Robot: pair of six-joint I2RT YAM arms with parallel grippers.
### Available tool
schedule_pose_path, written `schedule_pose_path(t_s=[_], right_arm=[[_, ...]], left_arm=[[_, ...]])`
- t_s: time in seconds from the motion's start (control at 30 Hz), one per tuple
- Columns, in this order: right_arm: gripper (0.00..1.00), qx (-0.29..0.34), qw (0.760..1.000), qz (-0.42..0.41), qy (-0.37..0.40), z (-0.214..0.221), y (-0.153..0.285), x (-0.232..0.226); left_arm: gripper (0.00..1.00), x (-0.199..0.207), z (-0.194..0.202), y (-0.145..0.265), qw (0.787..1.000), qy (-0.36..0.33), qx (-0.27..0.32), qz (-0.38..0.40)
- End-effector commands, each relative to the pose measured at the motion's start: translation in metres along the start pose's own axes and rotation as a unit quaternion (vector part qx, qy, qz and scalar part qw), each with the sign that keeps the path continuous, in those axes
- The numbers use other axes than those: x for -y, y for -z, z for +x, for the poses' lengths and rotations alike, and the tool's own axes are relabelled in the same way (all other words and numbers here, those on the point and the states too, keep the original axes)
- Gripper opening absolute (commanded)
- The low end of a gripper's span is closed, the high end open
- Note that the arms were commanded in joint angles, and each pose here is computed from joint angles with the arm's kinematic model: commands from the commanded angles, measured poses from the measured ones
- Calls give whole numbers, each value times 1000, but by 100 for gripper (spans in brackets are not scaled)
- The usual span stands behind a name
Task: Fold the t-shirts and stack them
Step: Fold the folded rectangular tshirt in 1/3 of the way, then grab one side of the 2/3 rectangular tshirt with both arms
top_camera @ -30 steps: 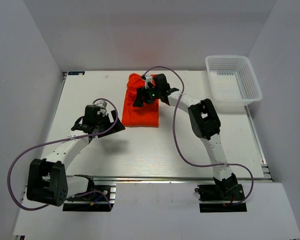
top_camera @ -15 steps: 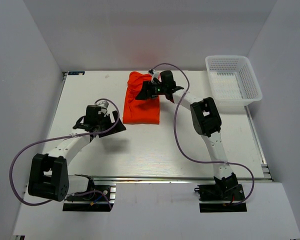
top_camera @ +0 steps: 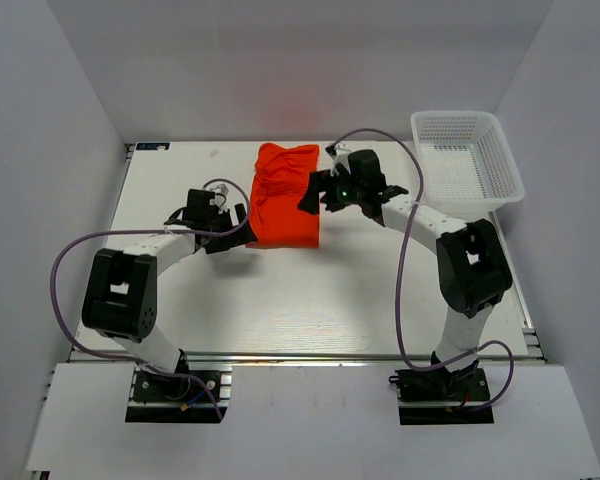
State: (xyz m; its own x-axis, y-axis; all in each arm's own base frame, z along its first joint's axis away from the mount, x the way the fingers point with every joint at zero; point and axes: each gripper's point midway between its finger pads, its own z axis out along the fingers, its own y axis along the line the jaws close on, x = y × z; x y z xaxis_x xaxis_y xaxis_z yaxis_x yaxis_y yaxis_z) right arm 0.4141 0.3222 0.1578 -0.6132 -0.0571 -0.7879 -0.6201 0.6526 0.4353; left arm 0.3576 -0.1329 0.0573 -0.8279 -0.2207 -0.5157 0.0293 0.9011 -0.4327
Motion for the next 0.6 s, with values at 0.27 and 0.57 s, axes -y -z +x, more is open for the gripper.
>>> schedule_pose_path(t_s=[0.27, 0.57], right_arm=[[90, -137, 986, 57, -71, 122, 4, 40], [78, -138, 985, 26, -97, 136, -13, 37]], left_arm=[[80, 1, 0, -44, 999, -16, -32, 31], [43, 6, 17, -54, 996, -26, -51, 72]])
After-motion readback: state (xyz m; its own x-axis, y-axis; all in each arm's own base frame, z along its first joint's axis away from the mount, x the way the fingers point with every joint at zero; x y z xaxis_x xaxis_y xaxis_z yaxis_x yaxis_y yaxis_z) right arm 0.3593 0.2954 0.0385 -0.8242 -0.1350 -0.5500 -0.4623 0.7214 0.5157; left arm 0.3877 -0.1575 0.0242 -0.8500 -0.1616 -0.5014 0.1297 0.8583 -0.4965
